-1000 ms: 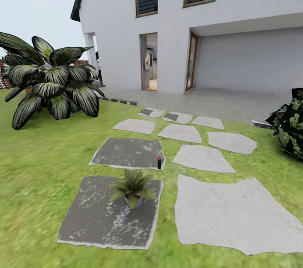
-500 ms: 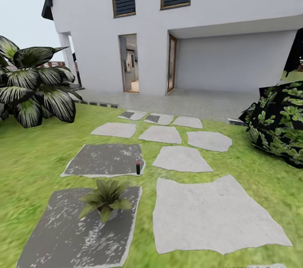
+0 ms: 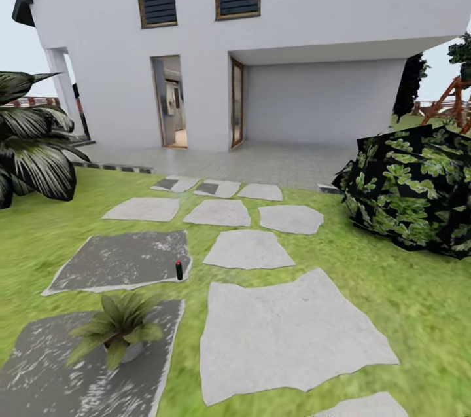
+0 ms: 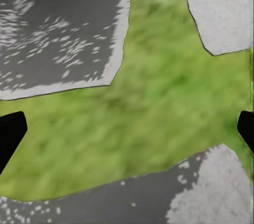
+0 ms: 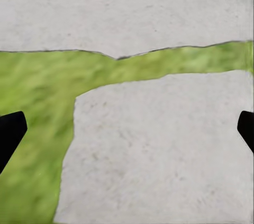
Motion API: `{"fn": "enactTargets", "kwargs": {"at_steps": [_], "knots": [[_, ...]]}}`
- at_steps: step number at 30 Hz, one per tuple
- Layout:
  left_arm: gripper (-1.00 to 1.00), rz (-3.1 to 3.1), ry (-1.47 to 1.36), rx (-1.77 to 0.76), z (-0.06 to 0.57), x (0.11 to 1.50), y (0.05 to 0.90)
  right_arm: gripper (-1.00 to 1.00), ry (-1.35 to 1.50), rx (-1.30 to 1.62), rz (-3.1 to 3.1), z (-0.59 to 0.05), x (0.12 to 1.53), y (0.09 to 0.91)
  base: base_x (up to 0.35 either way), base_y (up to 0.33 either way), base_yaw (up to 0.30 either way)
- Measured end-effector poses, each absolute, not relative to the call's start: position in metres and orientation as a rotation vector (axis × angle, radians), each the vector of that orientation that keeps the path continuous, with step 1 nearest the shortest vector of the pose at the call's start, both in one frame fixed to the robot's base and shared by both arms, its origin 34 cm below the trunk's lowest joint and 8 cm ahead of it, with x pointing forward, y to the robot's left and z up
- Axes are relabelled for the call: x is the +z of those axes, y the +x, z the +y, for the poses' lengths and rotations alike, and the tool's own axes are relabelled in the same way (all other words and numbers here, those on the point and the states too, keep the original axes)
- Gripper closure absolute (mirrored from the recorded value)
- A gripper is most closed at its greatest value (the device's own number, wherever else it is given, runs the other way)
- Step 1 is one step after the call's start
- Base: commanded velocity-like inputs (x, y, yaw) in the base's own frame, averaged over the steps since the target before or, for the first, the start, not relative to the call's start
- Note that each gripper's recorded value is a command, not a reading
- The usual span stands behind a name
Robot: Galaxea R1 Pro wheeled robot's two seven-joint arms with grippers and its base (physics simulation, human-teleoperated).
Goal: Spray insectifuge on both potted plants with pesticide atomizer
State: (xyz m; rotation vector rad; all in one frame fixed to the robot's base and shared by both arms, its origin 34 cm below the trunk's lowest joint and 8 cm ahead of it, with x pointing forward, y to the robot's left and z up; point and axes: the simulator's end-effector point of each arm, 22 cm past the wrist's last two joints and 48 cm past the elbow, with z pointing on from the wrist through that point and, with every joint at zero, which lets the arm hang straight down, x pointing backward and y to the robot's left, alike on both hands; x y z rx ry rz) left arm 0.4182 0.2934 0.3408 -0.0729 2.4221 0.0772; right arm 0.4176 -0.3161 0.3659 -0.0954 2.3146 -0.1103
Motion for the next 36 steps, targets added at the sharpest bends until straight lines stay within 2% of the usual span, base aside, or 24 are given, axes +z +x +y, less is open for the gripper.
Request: {"fn": "enactTargets", "kwargs": {"at_steps": [5,13,20,36], "knots": [[-1.00,2.419,-0.078,0.079,0.2948,0.3418,0.4190,-1.00,-0.095,-0.110,2.311,-0.3161,0.3668,0.4185,0.077,-0.070,-0.217],[-1.00,2.417,-0.090,0.081,0.2966,0.3423,0.4192,-1.00,-0.095,-0.110,2.310,-0.3161,0.3672,0.4187,0.144,-0.214,-0.032],[-1.00,2.415,-0.087,0.081,0.2964,0.3426,0.4194,-1.00,-0.095,-0.110,2.310,-0.3161,0.3674,0.4190,0.297,-0.126,-0.001],[-1.00,2.415,-0.088,0.081,0.2965,0.3426,0.4194,-1.00,-0.095,-0.111,2.310,-0.3162,0.3674,0.4189,0.339,-0.004,0.000]]}}
